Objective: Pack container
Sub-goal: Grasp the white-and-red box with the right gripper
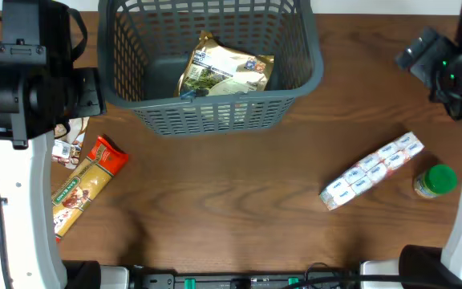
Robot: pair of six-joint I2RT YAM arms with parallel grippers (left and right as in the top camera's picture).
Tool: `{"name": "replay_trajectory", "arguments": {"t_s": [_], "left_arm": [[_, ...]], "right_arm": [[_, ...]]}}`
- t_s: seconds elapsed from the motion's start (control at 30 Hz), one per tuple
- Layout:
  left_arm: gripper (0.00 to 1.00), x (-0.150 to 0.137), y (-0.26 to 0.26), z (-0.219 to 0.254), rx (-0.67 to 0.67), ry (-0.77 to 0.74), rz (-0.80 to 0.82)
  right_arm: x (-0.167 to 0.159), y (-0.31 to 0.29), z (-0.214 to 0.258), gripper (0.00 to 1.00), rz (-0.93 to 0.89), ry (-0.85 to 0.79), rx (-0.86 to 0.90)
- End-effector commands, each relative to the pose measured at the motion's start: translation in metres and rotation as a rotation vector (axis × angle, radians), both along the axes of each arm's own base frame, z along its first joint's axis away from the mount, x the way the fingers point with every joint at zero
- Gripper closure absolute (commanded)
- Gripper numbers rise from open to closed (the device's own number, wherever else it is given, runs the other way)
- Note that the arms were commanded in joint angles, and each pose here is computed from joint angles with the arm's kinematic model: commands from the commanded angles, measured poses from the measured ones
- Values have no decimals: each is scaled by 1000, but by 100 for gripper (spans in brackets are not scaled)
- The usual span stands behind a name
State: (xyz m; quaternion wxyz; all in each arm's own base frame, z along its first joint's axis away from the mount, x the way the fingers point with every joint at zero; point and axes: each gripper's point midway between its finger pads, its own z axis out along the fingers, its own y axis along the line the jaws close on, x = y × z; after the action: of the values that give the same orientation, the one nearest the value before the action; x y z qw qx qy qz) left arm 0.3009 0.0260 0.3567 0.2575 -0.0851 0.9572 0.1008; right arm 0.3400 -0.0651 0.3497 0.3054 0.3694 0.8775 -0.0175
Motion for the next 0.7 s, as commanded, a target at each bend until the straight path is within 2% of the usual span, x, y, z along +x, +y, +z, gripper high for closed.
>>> {"name": "replay_trajectory", "arguments": {"t_s": [0.0,0.03,0.1,0.27,0.43,0.53,0.67], "left_arm": [[30,-2,2,2,0,-4,7],[30,-2,2,2,0,-4,7],[30,-2,2,2,-1,-4,7],[30,-2,2,2,-1,-3,7],[30,-4,2,1,0,4,7],[30,-4,2,1,0,7,7],[30,-4,2,1,0,7,7]], "right_arm": [[-23,0,-24,8,-153,87,161],[-35,-2,-33,14,-208,137,186],[-49,-2,-48,16,-256,214,213],[-73,0,-97,8,-361,360,232],[-65,-2,-154,7,-351,412,223],[-57,-2,-182,1,-323,410,218],[-57,-3,-219,1,-320,416,216]]}}
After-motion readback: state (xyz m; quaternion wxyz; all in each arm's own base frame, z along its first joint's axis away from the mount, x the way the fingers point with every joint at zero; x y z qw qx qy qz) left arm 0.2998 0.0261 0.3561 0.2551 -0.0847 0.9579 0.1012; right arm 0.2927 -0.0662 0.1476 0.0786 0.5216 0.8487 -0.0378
